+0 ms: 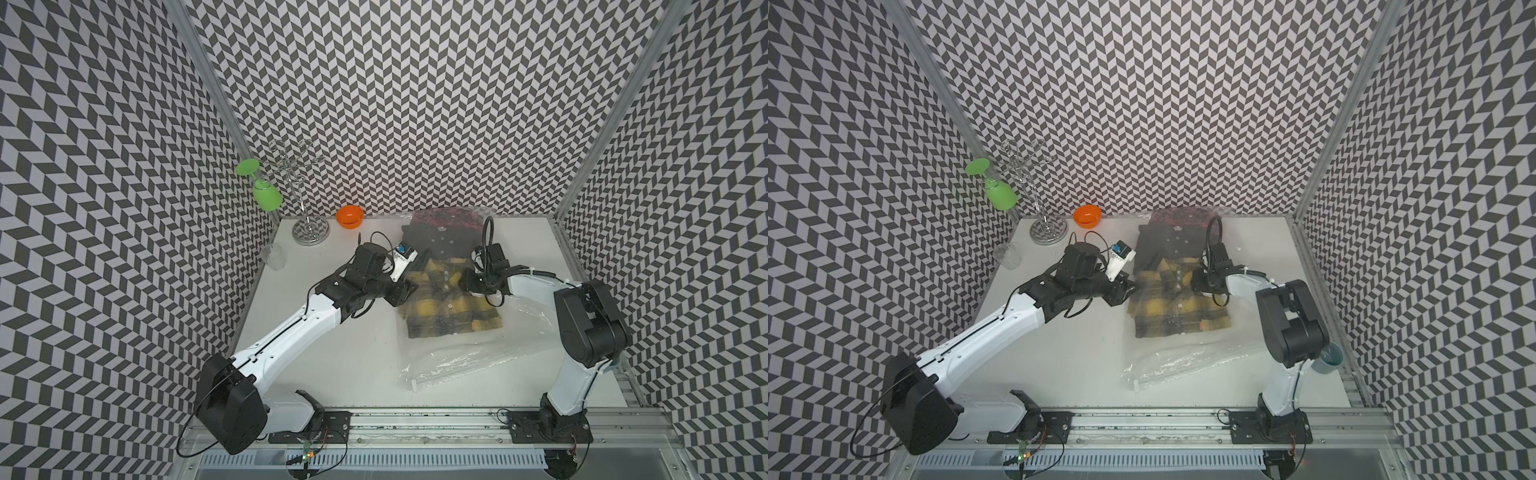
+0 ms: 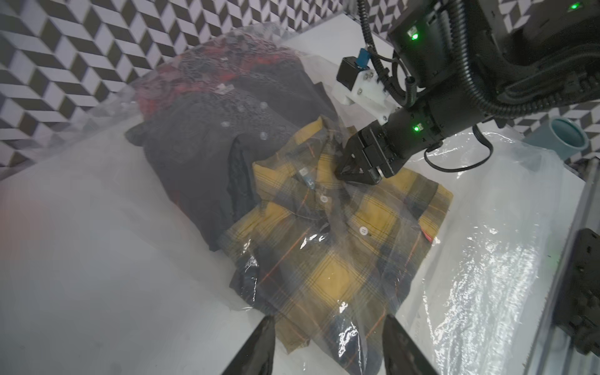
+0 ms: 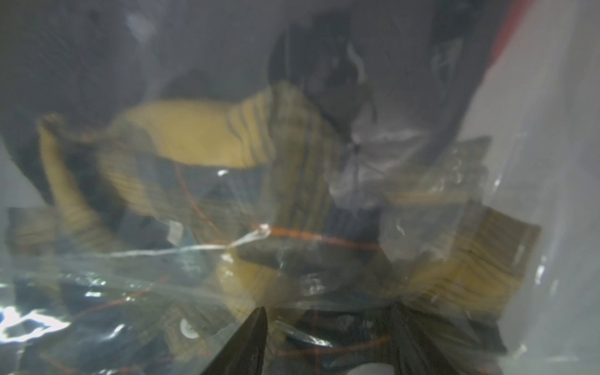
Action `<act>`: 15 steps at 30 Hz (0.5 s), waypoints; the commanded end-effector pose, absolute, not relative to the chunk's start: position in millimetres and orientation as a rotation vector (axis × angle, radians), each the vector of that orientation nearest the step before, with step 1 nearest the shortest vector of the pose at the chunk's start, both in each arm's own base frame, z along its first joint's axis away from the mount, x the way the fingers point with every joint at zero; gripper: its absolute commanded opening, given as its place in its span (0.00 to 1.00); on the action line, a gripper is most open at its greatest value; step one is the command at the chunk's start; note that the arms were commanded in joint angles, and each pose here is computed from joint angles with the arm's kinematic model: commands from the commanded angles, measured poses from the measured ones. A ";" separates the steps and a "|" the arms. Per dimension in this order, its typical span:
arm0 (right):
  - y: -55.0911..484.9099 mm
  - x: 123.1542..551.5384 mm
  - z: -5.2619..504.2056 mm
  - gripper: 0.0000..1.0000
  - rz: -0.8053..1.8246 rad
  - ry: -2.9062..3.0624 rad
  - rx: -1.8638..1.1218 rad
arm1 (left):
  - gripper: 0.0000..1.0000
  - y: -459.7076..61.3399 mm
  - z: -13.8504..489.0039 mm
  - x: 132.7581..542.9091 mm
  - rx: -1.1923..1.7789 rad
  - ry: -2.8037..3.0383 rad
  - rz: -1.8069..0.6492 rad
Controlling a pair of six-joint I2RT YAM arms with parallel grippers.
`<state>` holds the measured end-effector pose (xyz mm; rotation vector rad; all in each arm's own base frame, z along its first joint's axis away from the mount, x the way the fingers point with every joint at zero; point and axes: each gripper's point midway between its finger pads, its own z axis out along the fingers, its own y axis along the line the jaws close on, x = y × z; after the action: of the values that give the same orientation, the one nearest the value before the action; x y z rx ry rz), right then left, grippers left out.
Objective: Place the folded shirt into the vacuum bag
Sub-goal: Adjust the vacuum bag at the center of the board, then reset both arms
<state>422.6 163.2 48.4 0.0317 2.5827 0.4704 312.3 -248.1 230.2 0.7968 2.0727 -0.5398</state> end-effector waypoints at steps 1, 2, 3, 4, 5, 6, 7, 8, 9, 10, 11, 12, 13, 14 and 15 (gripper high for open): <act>189.9 456.3 98.7 0.63 0.591 2.389 -0.030 | 0.58 -214.6 273.4 346.4 0.565 1.895 -0.449; 187.6 458.4 113.8 0.64 0.583 2.360 -0.031 | 0.60 -203.0 278.7 353.0 0.510 1.864 -0.416; 183.4 458.1 131.1 0.66 0.578 2.319 -0.030 | 0.62 -188.7 282.9 359.9 0.443 1.831 -0.371; 176.9 456.3 146.5 0.69 0.571 2.277 -0.024 | 0.62 -174.2 285.8 365.4 0.379 1.803 -0.319; 163.3 453.1 166.5 0.72 0.553 2.222 0.007 | 0.65 -156.9 287.3 369.2 0.316 1.776 -0.245; 143.5 449.0 183.9 0.76 0.524 2.167 0.056 | 0.69 -138.2 286.1 371.2 0.260 1.742 -0.151; 121.1 447.5 196.2 0.78 0.474 2.117 0.109 | 0.70 -122.2 283.2 371.9 0.222 1.716 -0.059; 89.6 442.6 204.0 0.80 0.399 2.060 0.173 | 0.74 -102.5 278.4 371.3 0.173 1.700 0.042; 56.0 436.7 214.2 0.84 0.306 1.985 0.245 | 0.76 -78.9 275.8 372.0 0.092 1.679 0.127; 27.5 430.0 213.7 0.85 0.213 1.928 0.296 | 0.76 -58.3 271.2 372.7 0.018 1.669 0.177; 5.7 423.7 217.8 0.85 0.109 1.854 0.290 | 0.76 -34.9 265.5 372.7 -0.086 1.656 0.213; -10.7 415.7 211.0 0.85 -0.004 1.813 0.289 | 0.76 -16.0 258.4 372.5 -0.172 1.637 0.224; -22.9 411.0 204.9 0.85 -0.076 1.784 0.315 | 0.76 -4.7 252.3 373.3 -0.227 1.620 0.221; -31.0 407.5 193.8 0.85 -0.110 1.784 0.367 | 0.76 9.3 242.2 374.0 -0.307 1.614 0.224; -34.0 406.8 182.8 0.85 -0.112 1.804 0.392 | 0.76 18.8 232.4 376.3 -0.355 1.621 0.233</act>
<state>409.3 -10.4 206.4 0.3353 1.8457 0.0750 374.5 -26.0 214.9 -0.0752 1.7836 0.1798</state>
